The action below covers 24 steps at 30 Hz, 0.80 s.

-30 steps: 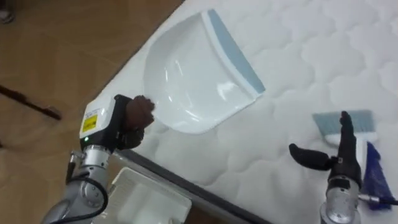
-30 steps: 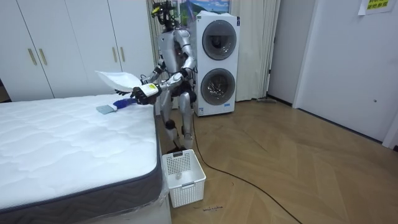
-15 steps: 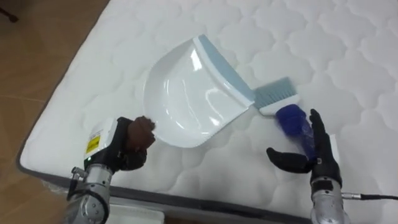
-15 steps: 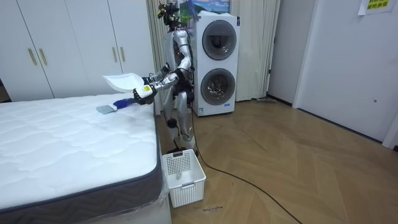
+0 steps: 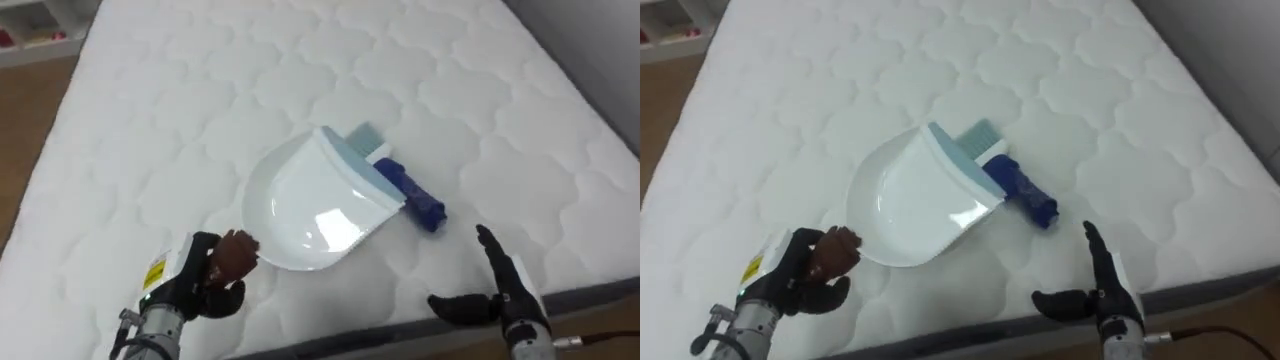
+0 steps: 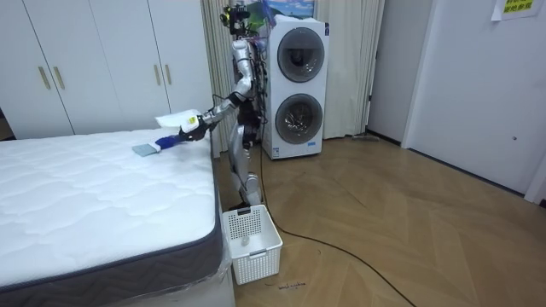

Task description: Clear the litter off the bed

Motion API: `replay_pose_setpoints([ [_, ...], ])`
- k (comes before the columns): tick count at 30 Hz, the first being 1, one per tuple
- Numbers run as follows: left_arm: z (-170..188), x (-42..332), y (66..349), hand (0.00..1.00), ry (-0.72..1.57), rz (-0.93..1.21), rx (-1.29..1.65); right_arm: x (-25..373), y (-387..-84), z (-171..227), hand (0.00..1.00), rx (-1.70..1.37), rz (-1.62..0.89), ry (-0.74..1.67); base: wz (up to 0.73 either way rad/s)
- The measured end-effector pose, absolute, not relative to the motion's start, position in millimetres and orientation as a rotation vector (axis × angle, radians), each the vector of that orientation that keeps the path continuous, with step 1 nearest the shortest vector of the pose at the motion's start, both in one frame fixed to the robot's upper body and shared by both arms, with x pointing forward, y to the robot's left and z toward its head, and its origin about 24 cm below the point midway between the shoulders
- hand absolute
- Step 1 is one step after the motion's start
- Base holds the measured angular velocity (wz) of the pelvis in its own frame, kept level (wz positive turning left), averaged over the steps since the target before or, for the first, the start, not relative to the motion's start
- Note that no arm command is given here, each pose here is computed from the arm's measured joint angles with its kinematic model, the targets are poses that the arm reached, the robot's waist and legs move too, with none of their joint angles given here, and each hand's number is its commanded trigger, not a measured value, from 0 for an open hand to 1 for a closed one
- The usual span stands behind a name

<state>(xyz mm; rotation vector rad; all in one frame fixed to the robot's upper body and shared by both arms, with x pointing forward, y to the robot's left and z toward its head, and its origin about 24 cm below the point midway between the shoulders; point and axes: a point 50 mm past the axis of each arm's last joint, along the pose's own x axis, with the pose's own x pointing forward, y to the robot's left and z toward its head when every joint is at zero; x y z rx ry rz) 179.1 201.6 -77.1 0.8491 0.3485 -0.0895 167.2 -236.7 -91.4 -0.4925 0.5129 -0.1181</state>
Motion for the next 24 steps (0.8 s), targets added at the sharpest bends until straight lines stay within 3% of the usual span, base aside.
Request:
replay_pose_setpoints([
  [8,-96,154,204,0.00,0.464,-0.111,0.820,152,-241,-105,0.00,-0.515,-0.111,0.598,0.01],
  [17,-121,128,217,0.00,0.670,-0.115,0.728,108,-250,-132,0.00,-0.512,-0.141,0.809,-0.04],
  [24,-138,101,231,0.00,0.841,-0.026,0.634,90,-252,-139,0.00,-0.476,-0.181,0.889,-0.10],
])
